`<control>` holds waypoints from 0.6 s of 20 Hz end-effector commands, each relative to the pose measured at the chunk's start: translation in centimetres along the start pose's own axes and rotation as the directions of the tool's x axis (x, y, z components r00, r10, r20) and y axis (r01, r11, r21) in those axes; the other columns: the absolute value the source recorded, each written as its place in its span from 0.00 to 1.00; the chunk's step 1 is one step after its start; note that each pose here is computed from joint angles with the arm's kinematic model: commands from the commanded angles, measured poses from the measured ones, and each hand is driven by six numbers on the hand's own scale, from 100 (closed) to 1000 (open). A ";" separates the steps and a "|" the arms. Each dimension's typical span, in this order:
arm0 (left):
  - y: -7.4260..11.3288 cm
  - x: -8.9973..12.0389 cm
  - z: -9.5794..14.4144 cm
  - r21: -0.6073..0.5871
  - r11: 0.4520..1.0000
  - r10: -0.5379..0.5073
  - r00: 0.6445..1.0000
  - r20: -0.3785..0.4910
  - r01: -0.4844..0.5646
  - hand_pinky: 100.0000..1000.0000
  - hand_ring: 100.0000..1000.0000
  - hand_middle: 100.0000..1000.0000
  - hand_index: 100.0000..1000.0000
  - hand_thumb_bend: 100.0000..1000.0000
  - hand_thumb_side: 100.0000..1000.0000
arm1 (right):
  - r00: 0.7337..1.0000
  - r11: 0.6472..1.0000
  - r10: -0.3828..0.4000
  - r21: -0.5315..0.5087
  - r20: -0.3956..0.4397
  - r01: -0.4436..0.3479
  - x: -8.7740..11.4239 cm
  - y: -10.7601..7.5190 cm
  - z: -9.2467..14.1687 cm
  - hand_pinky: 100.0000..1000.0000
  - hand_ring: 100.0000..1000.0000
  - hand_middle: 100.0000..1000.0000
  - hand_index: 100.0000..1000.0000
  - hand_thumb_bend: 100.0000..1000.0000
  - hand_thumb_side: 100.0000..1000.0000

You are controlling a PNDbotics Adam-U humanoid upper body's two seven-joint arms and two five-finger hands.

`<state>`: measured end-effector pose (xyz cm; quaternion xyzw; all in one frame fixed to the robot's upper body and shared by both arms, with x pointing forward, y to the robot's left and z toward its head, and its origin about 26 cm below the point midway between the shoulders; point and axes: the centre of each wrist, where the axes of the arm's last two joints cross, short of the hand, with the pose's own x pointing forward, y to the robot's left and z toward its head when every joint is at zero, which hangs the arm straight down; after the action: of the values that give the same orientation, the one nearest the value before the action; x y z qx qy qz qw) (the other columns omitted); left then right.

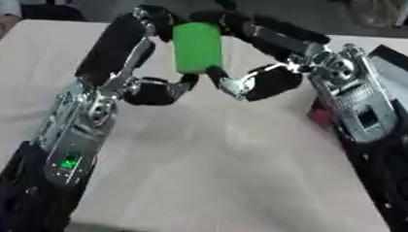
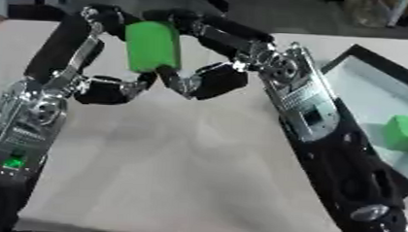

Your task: Pick up the objects with one hand, pass them to the other hand, and then place them into the box on the other side of the table.

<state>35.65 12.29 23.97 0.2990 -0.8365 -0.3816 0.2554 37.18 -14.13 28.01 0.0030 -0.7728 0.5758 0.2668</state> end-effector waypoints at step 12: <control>1.0 1.2 -0.6 0.098 0.964 0.236 0.966 0.110 -0.247 0.62 0.51 0.45 0.54 0.21 0.00 | 0.999 1.000 -0.029 -0.007 0.042 0.030 0.5 -0.1 -0.5 0.92 0.94 0.80 0.91 0.00 0.03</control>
<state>35.70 12.32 23.61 0.2130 -0.8764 -0.3362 0.2710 37.00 -13.96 28.51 0.0230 -0.7871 0.5589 0.2598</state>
